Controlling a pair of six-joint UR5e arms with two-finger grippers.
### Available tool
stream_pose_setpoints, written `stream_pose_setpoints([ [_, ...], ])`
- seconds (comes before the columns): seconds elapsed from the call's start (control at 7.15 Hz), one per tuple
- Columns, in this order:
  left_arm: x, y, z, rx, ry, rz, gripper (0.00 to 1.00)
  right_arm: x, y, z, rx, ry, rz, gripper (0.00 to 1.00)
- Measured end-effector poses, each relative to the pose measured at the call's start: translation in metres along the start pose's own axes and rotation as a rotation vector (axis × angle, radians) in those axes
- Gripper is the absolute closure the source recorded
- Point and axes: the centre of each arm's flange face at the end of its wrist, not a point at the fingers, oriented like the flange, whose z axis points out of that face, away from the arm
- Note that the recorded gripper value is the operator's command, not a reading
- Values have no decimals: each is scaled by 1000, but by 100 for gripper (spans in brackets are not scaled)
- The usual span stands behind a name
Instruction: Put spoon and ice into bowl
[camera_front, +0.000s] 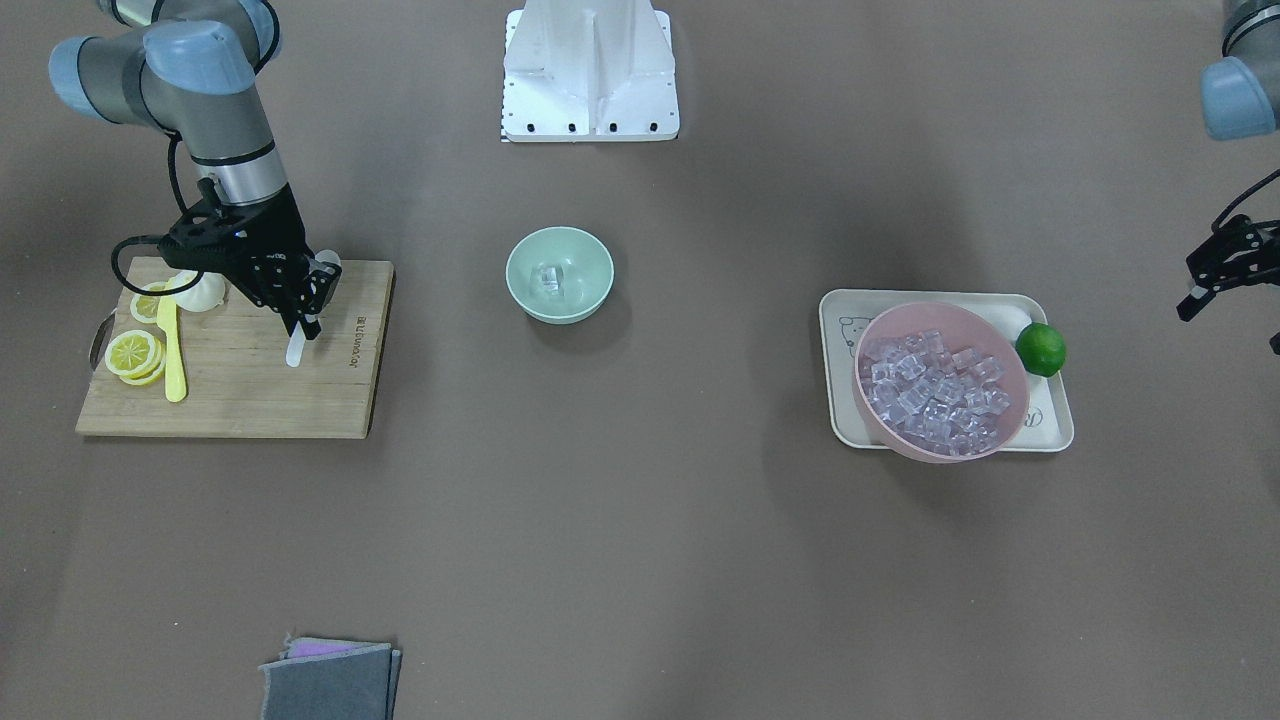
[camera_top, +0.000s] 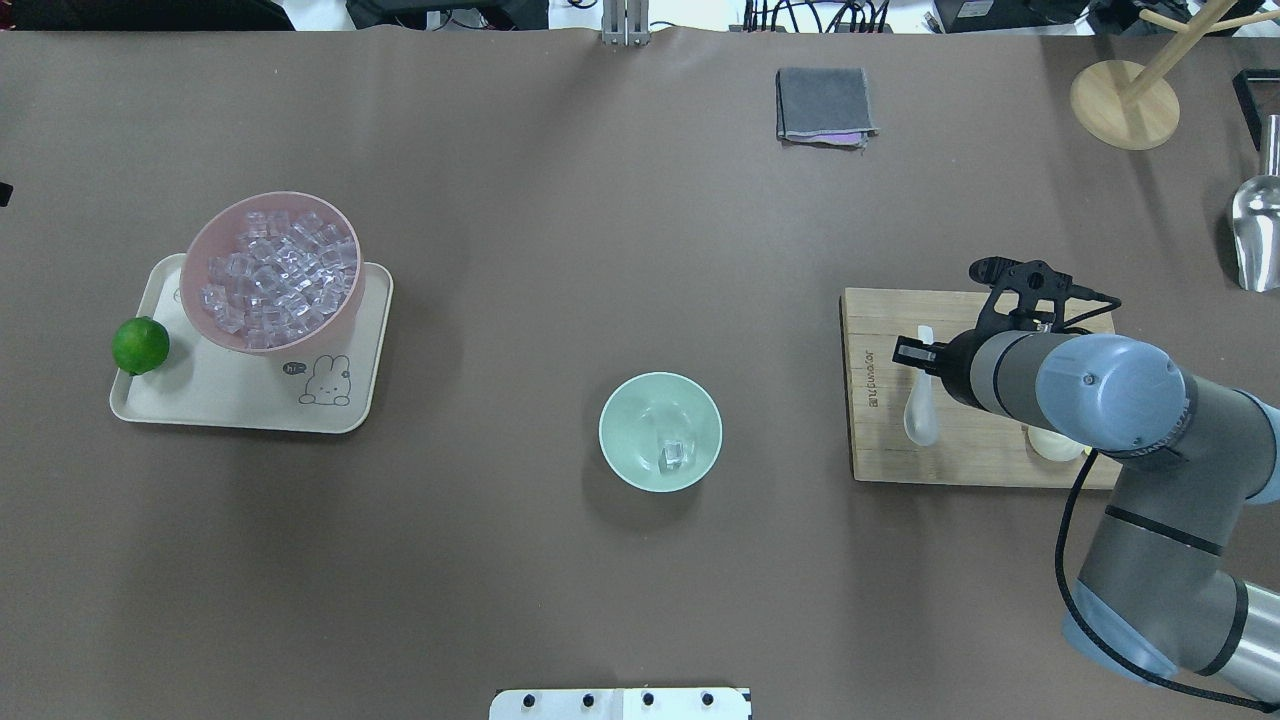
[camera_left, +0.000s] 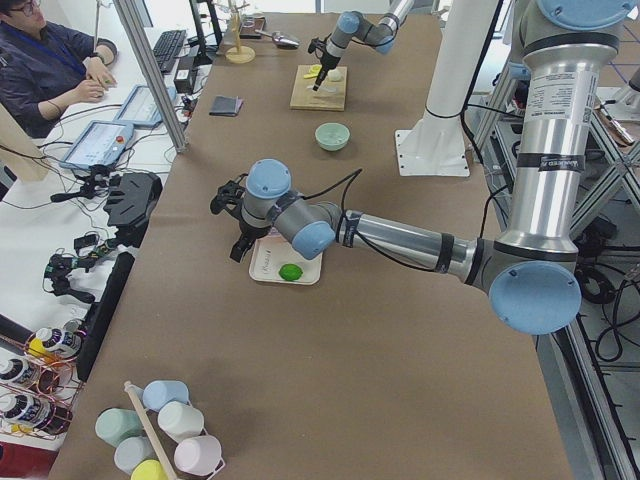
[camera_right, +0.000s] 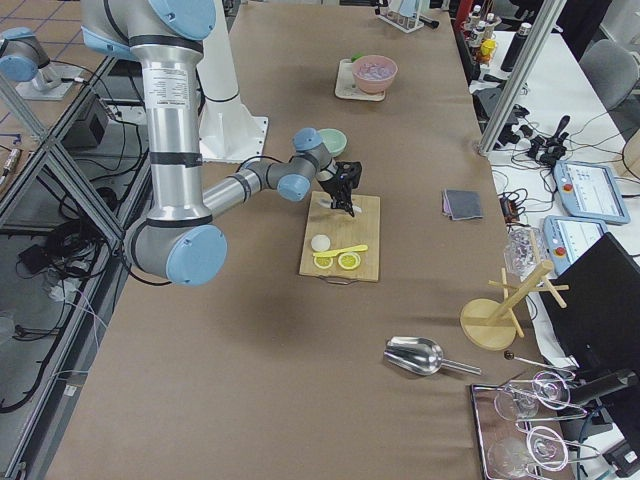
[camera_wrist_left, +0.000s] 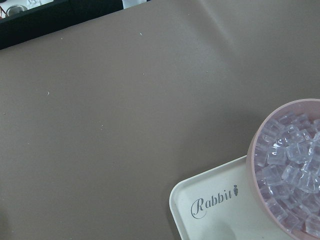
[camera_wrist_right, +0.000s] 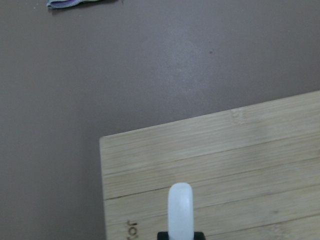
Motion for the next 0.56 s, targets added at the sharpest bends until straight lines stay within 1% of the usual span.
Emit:
stream_pose_setpoints([
  [0.28,-2,1,3,-5,-2,-5,3,-78,9,-30,-23,61,172,100],
  [0.42,-4,2,4,-8,-2,-7,3,-111,23,-40,-30,78,242,100],
  [0.56,-5,3,4,-9,-2,-8,3,-137,38,-47,-19,83,304,100],
])
